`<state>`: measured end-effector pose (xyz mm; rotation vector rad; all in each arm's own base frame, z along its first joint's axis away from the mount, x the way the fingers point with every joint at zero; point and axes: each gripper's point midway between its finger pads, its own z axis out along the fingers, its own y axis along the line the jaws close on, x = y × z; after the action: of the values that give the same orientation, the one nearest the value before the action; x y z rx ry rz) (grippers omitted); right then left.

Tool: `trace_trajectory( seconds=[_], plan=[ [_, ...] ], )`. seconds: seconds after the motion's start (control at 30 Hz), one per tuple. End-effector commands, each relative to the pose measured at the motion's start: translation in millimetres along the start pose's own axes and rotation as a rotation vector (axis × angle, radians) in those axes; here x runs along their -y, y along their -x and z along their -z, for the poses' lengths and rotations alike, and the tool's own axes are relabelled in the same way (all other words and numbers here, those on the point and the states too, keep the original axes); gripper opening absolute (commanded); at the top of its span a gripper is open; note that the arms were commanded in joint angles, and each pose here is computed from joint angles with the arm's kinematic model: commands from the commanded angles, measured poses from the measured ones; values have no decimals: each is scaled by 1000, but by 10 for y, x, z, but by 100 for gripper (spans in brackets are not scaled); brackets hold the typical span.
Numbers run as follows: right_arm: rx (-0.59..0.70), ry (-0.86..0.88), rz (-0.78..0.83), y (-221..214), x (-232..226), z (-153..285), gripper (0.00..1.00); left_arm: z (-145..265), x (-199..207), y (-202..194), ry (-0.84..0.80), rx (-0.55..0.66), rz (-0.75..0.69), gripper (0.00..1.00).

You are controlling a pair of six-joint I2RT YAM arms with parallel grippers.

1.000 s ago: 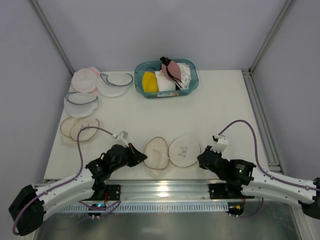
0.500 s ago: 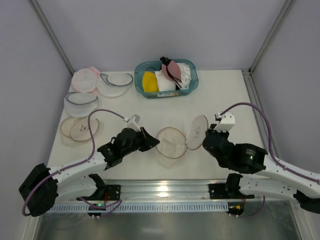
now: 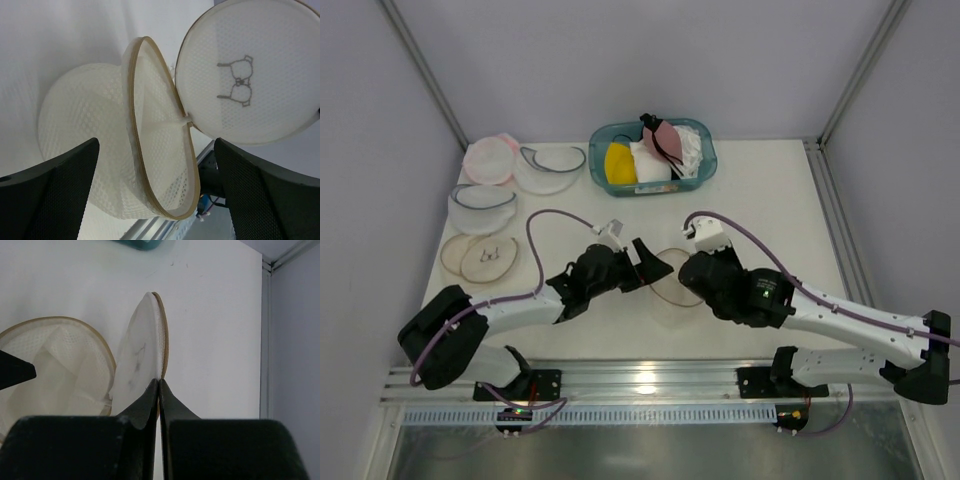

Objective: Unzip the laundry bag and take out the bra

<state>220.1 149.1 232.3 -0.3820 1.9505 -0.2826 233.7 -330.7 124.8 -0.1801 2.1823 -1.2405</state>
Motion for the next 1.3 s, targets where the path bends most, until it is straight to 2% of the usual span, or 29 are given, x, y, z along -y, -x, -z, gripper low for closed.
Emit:
trace_trajectory(
  seconds=[0.0, 0.07, 0.1, 0.17, 0.23, 0.37, 0.63, 0.7, 0.73, 0.77, 0.8, 0.83, 0.87, 0.93, 1.1, 1.27],
  plan=[
    [39, 40, 138, 143, -141, -56, 4, 0, 342, 231, -110, 86, 22, 99],
    [61, 74, 157, 165, -255, -90, 4, 44, 242, 244, -75, 109, 40, 99],
    [63, 87, 194, 127, -288, -108, 4, 104, 270, 345, -73, 158, 46, 99],
    [89, 119, 176, 180, -354, -111, 4, 187, 153, 370, -25, 187, 61, 99],
    [91, 125, 173, 192, -384, -114, 4, 339, 161, 523, -9, 267, 74, 99],
    [112, 204, 234, 205, -583, -125, 4, 525, 7, 528, 57, 295, 110, 99],
    [139, 505, 304, 64, -1338, -97, 5, 625, -136, 470, 88, 297, 129, 99],
    [134, 543, 317, 26, -1468, -48, 14, 634, -163, 461, 93, 300, 141, 99],
    [132, 563, 320, 8, -1530, -32, 15, 639, -175, 453, 94, 299, 141, 100],
    [131, 612, 322, -24, -1630, 16, 25, 641, -199, 442, 99, 298, 142, 99],
    [126, 640, 309, -56, -1689, 63, 43, 648, -208, 439, 101, 299, 143, 99],
    [126, 661, 290, -56, -1730, 97, 76, 653, -210, 438, 100, 299, 145, 99],
    [134, 698, 269, -40, -1757, 163, 99, 658, -218, 430, 101, 297, 143, 100],
    [129, 702, 199, -62, -1730, 197, 99, 670, -225, 425, 104, 296, 144, 99],
    [157, 499, -47, 2, -1140, 167, 99, 692, -186, 410, 80, 287, 130, 100],
    [114, 423, -276, -170, -831, 201, 99, 603, -20, 271, 1, 194, 78, 99]
  ],
)
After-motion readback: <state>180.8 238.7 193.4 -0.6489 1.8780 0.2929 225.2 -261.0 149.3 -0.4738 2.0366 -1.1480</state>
